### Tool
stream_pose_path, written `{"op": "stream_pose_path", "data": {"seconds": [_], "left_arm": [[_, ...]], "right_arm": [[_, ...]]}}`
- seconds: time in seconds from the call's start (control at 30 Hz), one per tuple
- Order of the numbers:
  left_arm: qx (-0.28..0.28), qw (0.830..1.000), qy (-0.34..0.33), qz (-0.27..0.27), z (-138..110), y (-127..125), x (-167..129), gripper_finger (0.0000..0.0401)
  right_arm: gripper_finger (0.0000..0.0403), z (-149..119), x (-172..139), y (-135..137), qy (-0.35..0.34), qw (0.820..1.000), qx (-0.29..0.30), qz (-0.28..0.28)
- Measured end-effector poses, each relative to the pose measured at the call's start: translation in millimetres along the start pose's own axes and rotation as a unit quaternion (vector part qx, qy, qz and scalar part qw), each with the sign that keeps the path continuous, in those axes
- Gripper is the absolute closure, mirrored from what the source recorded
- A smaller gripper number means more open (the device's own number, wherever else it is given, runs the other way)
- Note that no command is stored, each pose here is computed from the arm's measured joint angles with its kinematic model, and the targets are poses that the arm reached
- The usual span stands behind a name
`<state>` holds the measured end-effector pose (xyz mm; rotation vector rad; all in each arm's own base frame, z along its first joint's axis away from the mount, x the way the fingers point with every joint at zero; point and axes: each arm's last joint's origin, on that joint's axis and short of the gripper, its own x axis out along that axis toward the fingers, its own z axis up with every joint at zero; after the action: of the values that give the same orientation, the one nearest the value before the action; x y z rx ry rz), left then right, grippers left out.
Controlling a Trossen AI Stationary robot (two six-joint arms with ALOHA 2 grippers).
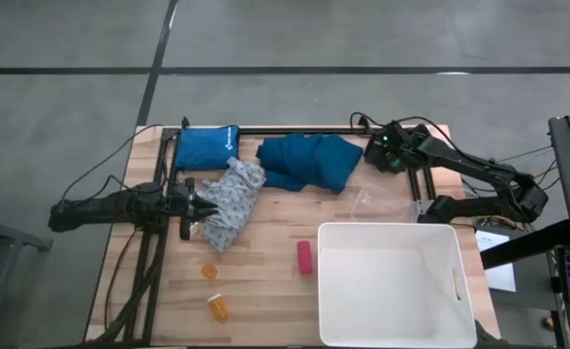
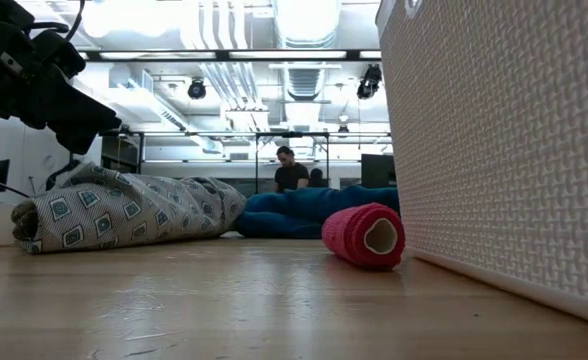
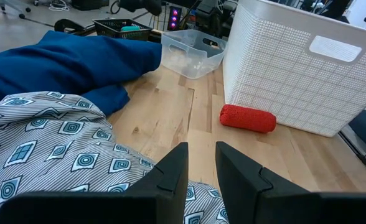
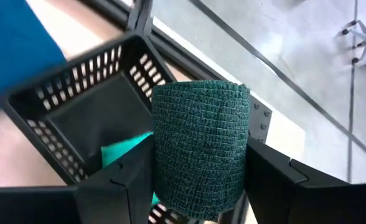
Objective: Pick & place medical supplies in basket/bin
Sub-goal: Put the dark green bandage into the black bin
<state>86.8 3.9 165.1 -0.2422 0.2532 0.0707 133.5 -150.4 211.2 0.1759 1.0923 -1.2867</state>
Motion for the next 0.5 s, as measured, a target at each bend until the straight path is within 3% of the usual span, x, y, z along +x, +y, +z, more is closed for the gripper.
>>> {"op": "stream_pose_path", "data": {"seconds": [0.3,0.5], "left_arm": [[0.0,1.0,0.0,0.0,0.0,0.0,0.0,0.0314],[0.0,1.0,0.0,0.0,-0.1,0.0,0.1,0.0314]], "right_arm": [[0.0206,14.0,9.0,0.1,-0.041,0.995,0.094,0.01],[0.0206,14.5,30.7,4.6,0.0,0.99,0.13,0.046]]}}
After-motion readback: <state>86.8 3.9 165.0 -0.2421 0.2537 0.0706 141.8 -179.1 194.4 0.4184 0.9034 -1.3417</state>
